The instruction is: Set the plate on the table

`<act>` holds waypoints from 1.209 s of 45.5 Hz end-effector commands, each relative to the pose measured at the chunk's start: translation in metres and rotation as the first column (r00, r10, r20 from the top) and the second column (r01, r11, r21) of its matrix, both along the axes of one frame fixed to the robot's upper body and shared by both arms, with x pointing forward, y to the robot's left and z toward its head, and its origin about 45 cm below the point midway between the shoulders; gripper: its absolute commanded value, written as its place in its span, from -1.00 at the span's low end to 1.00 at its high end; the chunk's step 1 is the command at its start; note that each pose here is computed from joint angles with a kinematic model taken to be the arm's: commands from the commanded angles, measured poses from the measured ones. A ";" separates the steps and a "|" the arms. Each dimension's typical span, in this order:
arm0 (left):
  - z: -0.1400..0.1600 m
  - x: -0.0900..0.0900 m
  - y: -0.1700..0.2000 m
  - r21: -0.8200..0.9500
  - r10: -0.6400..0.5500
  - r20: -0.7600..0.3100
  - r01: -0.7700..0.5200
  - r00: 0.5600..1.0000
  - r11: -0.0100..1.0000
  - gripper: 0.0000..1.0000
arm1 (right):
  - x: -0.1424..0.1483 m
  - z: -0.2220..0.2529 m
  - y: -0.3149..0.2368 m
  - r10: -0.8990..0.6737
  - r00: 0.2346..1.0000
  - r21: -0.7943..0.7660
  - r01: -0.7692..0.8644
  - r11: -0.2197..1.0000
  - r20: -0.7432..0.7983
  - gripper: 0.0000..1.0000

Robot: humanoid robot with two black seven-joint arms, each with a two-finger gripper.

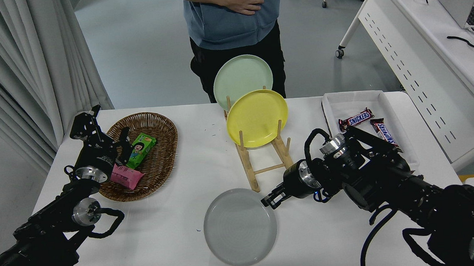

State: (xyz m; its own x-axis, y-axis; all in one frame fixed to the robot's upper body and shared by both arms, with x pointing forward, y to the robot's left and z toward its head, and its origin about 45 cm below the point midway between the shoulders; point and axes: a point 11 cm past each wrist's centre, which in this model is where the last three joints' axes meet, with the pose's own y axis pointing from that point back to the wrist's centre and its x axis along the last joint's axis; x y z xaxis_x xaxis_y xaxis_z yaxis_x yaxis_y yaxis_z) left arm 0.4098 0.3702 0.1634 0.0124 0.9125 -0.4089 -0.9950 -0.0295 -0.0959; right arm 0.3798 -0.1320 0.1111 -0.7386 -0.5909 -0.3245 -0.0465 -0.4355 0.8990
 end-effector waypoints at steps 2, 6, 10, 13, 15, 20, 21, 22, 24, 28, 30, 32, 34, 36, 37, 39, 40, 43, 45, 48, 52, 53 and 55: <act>0.000 0.000 0.000 0.001 -0.001 0.000 0.001 1.000 1.000 1.00 | 0.001 0.002 0.001 0.000 1.000 0.009 0.000 1.000 0.001 0.02; 0.000 0.000 0.000 0.000 0.000 0.000 0.000 1.000 1.000 1.00 | 0.001 0.002 0.001 0.001 1.000 0.006 -0.001 1.000 0.002 0.37; 0.000 0.000 0.000 0.000 0.000 0.000 0.000 1.000 1.000 1.00 | 0.002 0.004 0.003 0.005 1.000 0.010 -0.005 1.000 0.005 0.99; 0.000 0.000 0.000 0.000 0.000 0.000 0.000 1.000 1.000 1.00 | 0.002 0.006 0.005 0.009 1.000 0.019 -0.009 1.000 0.006 0.99; 0.000 0.000 0.000 0.000 0.000 0.000 0.000 1.000 1.000 1.00 | 0.002 0.008 0.007 0.016 1.000 0.022 -0.016 1.000 0.011 0.99; 0.000 0.000 0.000 0.000 0.000 0.000 0.000 1.000 1.000 1.00 | -0.001 0.013 0.017 0.047 0.999 0.043 -0.048 0.998 0.019 0.99; 0.000 0.000 0.000 0.000 0.000 0.000 0.000 1.000 1.000 1.00 | -0.002 0.015 0.020 0.055 0.998 0.049 -0.056 0.997 0.023 0.99; 0.000 0.000 0.000 0.000 0.000 0.000 0.000 1.000 1.000 1.00 | -0.003 0.016 0.023 0.065 0.998 0.055 -0.067 0.996 0.026 0.99; 0.000 0.000 0.000 0.000 0.000 0.000 0.000 1.000 1.000 1.00 | -0.005 0.020 0.030 0.089 0.995 0.068 -0.091 0.994 0.036 0.99; 0.000 0.000 0.000 0.000 0.000 0.000 0.000 1.000 1.000 1.00 | -0.010 0.027 0.043 0.133 0.990 0.091 -0.137 0.986 0.053 0.99; 0.000 0.000 0.000 0.000 0.000 0.000 0.000 1.000 1.000 1.00 | -0.014 0.031 0.049 0.156 0.986 0.100 -0.162 0.982 0.063 0.99; 0.000 0.000 0.000 0.000 0.000 0.000 0.000 1.000 1.000 1.00 | -0.016 0.034 0.055 0.176 0.982 0.108 -0.183 0.977 0.071 0.99; 0.000 0.000 0.000 0.000 0.000 0.000 0.000 1.000 1.000 1.00 | -0.018 0.036 0.058 0.187 0.979 0.113 -0.195 0.974 0.078 0.99; 0.000 0.000 0.000 0.000 0.000 0.000 0.000 1.000 1.000 1.00 | -0.019 0.038 0.061 0.199 0.976 0.113 -0.207 0.972 0.085 0.99; 0.000 0.000 0.000 0.000 0.000 0.000 0.000 1.000 1.000 1.00 | -0.020 0.038 0.061 0.204 0.975 0.111 -0.213 0.971 0.088 0.99; 0.000 0.000 0.000 0.000 0.000 0.000 0.000 1.000 1.000 1.00 | -0.020 0.039 0.062 0.216 0.971 0.100 -0.226 0.969 0.100 0.99; 0.000 0.000 0.000 0.000 0.000 0.000 0.000 1.000 1.000 1.00 | -0.020 0.039 0.062 0.223 0.969 0.092 -0.233 0.968 0.106 0.99; 0.000 0.000 0.000 0.001 -0.001 0.000 0.001 1.000 1.000 1.00 | -0.019 0.039 0.062 0.241 0.962 0.064 -0.250 0.966 0.126 0.99; 0.000 0.000 0.000 0.000 0.000 0.000 0.000 1.000 1.000 1.00 | -0.019 0.039 0.061 0.251 0.958 0.051 -0.260 0.964 0.137 0.99; 0.000 0.000 0.000 0.000 0.000 0.000 0.000 1.000 1.000 1.00 | -0.019 0.041 0.063 0.262 0.953 0.047 -0.271 0.961 0.151 0.99; 0.000 0.000 0.000 0.001 -0.001 0.000 0.001 1.000 1.000 1.00 | -0.018 0.045 0.065 0.267 0.950 0.047 -0.277 0.960 0.161 0.99; 0.000 0.000 0.000 0.000 0.000 0.000 0.000 1.000 1.000 1.00 | -0.018 0.045 0.065 0.266 0.950 0.047 -0.277 0.960 0.163 0.99; 0.000 0.000 0.000 0.000 0.000 0.000 0.000 1.000 1.000 1.00 | -0.014 0.049 0.067 0.271 0.943 0.059 -0.287 0.956 0.195 0.99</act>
State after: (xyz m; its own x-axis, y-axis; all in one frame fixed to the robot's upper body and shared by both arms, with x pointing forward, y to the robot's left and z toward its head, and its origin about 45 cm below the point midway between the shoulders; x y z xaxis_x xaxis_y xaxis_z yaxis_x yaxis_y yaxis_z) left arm 0.4098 0.3703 0.1634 0.0122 0.9124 -0.4091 -0.9949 -0.0296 -0.0959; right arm 0.3623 -0.0721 0.1498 -0.5320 -0.7160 -0.4521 -0.0370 -0.5138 0.8571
